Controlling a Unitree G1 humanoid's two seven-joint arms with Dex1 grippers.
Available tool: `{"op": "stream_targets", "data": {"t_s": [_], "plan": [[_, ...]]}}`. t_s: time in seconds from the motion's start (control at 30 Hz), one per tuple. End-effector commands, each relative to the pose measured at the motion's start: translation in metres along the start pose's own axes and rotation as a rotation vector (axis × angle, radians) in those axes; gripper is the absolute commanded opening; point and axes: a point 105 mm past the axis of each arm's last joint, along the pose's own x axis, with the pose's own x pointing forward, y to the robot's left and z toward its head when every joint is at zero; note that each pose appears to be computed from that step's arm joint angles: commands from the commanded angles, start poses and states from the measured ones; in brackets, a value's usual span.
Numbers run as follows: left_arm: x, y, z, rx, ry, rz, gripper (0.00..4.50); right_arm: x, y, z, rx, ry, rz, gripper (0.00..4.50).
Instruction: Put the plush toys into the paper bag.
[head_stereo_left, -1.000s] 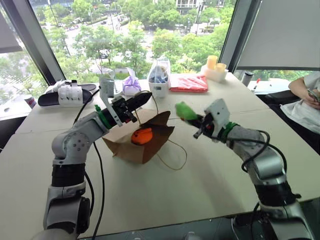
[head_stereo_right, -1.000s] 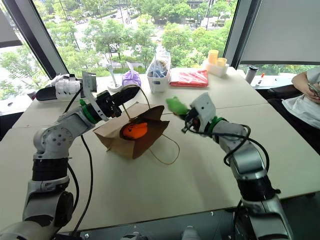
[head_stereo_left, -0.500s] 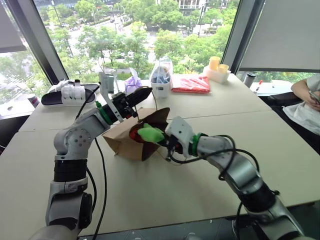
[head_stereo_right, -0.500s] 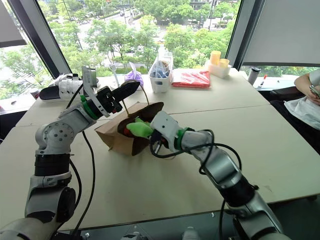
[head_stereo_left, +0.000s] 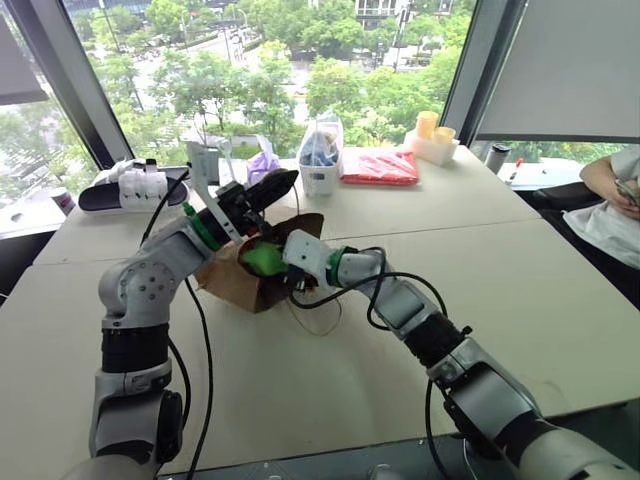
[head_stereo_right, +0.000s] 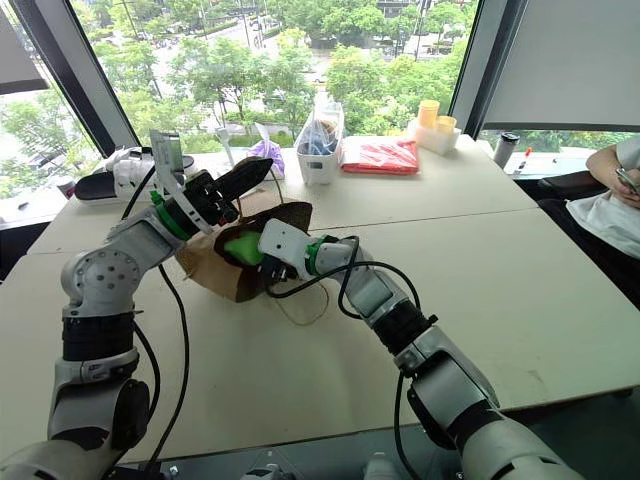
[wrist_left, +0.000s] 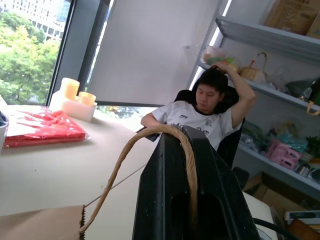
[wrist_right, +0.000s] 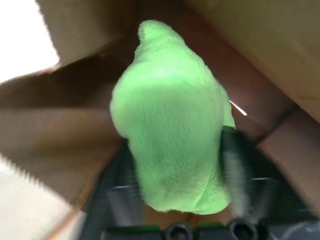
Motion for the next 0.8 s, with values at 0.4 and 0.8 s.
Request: {"op": "stream_targets", "data": {"t_s": [0.4, 0.8], "plan": [[-0.007, 0.012, 0.048, -0.004, -0.169, 0.046, 0.00, -0.102, -0.065, 0.035, 0.103, -0.082, -0.231, 4.44], [-0.009, 0.015, 0.044, 0.015, -0.150, 0.042, 0.00, -0.144, -0.066, -0.034, 0.739, 0.055, -0.462, 4.44]]}}
